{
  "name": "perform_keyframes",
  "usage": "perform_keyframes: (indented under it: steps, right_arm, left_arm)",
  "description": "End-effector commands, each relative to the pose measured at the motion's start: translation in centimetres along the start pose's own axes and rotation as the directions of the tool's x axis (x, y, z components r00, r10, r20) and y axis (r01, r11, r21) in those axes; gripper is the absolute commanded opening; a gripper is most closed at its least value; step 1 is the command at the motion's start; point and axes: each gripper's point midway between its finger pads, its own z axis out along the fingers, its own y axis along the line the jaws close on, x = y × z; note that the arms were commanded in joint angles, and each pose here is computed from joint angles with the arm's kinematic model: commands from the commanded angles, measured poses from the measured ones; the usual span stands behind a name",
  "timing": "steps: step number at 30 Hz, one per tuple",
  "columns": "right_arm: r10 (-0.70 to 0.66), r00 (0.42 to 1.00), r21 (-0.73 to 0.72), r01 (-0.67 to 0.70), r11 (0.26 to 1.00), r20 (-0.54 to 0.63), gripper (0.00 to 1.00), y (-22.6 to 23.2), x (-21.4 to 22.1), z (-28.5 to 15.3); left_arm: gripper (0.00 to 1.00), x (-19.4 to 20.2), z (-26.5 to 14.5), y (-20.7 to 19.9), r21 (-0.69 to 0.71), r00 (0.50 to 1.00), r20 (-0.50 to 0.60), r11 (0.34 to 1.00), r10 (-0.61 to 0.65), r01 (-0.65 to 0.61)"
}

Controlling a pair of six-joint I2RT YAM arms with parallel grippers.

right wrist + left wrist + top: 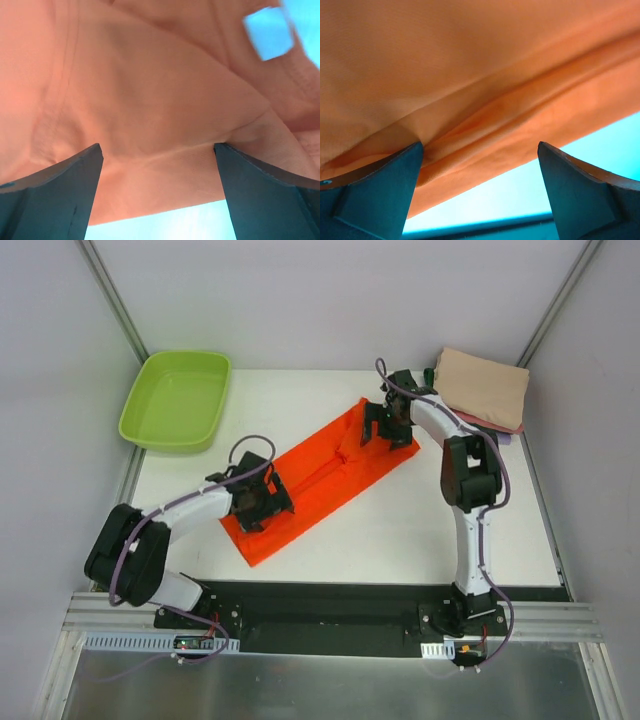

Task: Fold and stack the t-shirts
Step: Rotate the tshirt 90 degrees

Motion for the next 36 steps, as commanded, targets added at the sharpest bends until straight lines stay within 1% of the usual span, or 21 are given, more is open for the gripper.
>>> perform_keyframes:
  steps: [1, 2, 5, 7, 9, 12, 15, 18, 21, 23, 25, 26, 27, 30, 32, 33, 34, 36]
  right_arm:
    - [-0.051, 0.998, -0.024, 0.050, 0.998, -0.048, 0.96, 1.9, -2.8, 0.2]
    - [-0.062, 0.997, -0.034, 0.060, 0.998, -0.049, 0.96, 2.6, -3.1, 0.8]
    - [-0.061, 0.997, -0.156, 0.053, 0.986, -0.043, 0.96, 5.7, -4.2, 2.5]
    - [-0.022, 0.999, -0.210, 0.015, 0.978, -0.029, 0.96, 7.2, -5.2, 2.7]
    - [-0.016, 0.999, -0.256, 0.023, 0.966, 0.030, 0.96, 8.7, -6.9, 2.0]
    - [0.012, 0.991, -0.295, 0.028, 0.955, 0.134, 0.96, 10.1, -9.7, 0.2]
    - [-0.017, 0.978, -0.261, 0.072, 0.963, 0.208, 0.96, 10.5, -10.9, -2.7]
    - [-0.069, 0.966, -0.148, 0.108, 0.983, 0.250, 0.96, 9.2, -10.7, -5.3]
    - [-0.104, 0.968, -0.053, 0.119, 0.991, 0.227, 0.96, 7.7, -8.5, -6.8]
    - [-0.118, 0.972, -0.037, 0.128, 0.991, 0.204, 0.96, 7.6, -6.4, -7.4]
    - [-0.146, 0.973, -0.067, 0.160, 0.985, 0.177, 0.96, 8.9, -3.7, -7.8]
    - [-0.190, 0.969, -0.072, 0.203, 0.976, 0.155, 0.96, 9.4, -2.2, -7.8]
    - [-0.226, 0.966, -0.080, 0.237, 0.968, 0.126, 0.96, 10.0, -0.3, -7.4]
    - [-0.298, 0.949, -0.121, 0.309, 0.943, 0.102, 0.96, 12.6, 4.4, -7.0]
    - [-0.325, 0.942, -0.165, 0.334, 0.928, 0.077, 0.96, 14.1, 7.9, -6.2]
    - [-0.313, 0.947, -0.194, 0.320, 0.927, 0.069, 0.96, 15.1, 9.1, -5.9]
    - [-0.330, 0.943, -0.223, 0.332, 0.917, 0.048, 0.96, 16.1, 10.8, -5.7]
    - [-0.345, 0.938, -0.260, 0.342, 0.903, 0.035, 0.96, 17.4, 12.6, -4.9]
  left_arm:
    - [0.99, 6.9, -0.6, 1.9, -0.067, 0.990, -0.086, 0.992, -0.115, 0.109]
    - [0.99, 7.8, -0.7, 1.7, -0.061, 0.990, -0.096, 0.993, -0.107, 0.101]
    - [0.99, 9.6, -1.1, -0.3, -0.031, 0.993, -0.106, 0.998, -0.052, 0.049]
    - [0.99, 10.2, -1.4, -2.2, -0.003, 0.995, -0.101, 1.000, 0.004, -0.005]
    - [0.99, 10.8, -1.7, -4.2, 0.027, 0.993, -0.098, 0.998, 0.062, -0.060]
    - [0.99, 10.9, -2.0, -5.7, 0.054, 0.991, -0.096, 0.995, 0.090, -0.085]
    - [0.99, 10.2, -2.4, -5.6, 0.060, 0.994, -0.056, 0.994, 0.095, -0.092]
    - [0.99, 9.7, -3.5, -4.8, 0.076, 0.995, -0.008, 0.992, 0.103, -0.102]
    - [0.99, 8.6, -4.6, -3.7, 0.088, 0.992, 0.064, 0.989, 0.113, -0.119]
    - [0.99, 8.0, -5.3, -2.6, 0.080, 0.987, 0.108, 0.988, 0.120, -0.129]
    - [0.99, 7.0, -5.9, -1.4, 0.047, 0.980, 0.157, 0.990, 0.124, -0.133]
    - [0.99, 6.3, -6.2, -0.7, 0.022, 0.976, 0.183, 0.992, 0.121, -0.127]
    - [0.99, 5.7, -6.5, 0.0, -0.002, 0.974, 0.199, 0.994, 0.110, -0.112]
    - [0.99, 4.0, -7.1, 2.1, -0.041, 0.970, 0.235, 0.997, 0.067, -0.059]
    - [0.99, 2.8, -7.2, 3.7, -0.049, 0.966, 0.259, 0.999, -0.001, 0.015]
    - [0.99, 2.5, -7.1, 4.5, -0.052, 0.964, 0.264, 0.998, -0.021, 0.036]
    - [0.99, 2.1, -7.2, 5.1, -0.049, 0.961, 0.272, 0.997, -0.040, 0.056]
    - [0.99, 1.7, -7.3, 6.1, -0.052, 0.955, 0.291, 0.996, -0.059, 0.077]
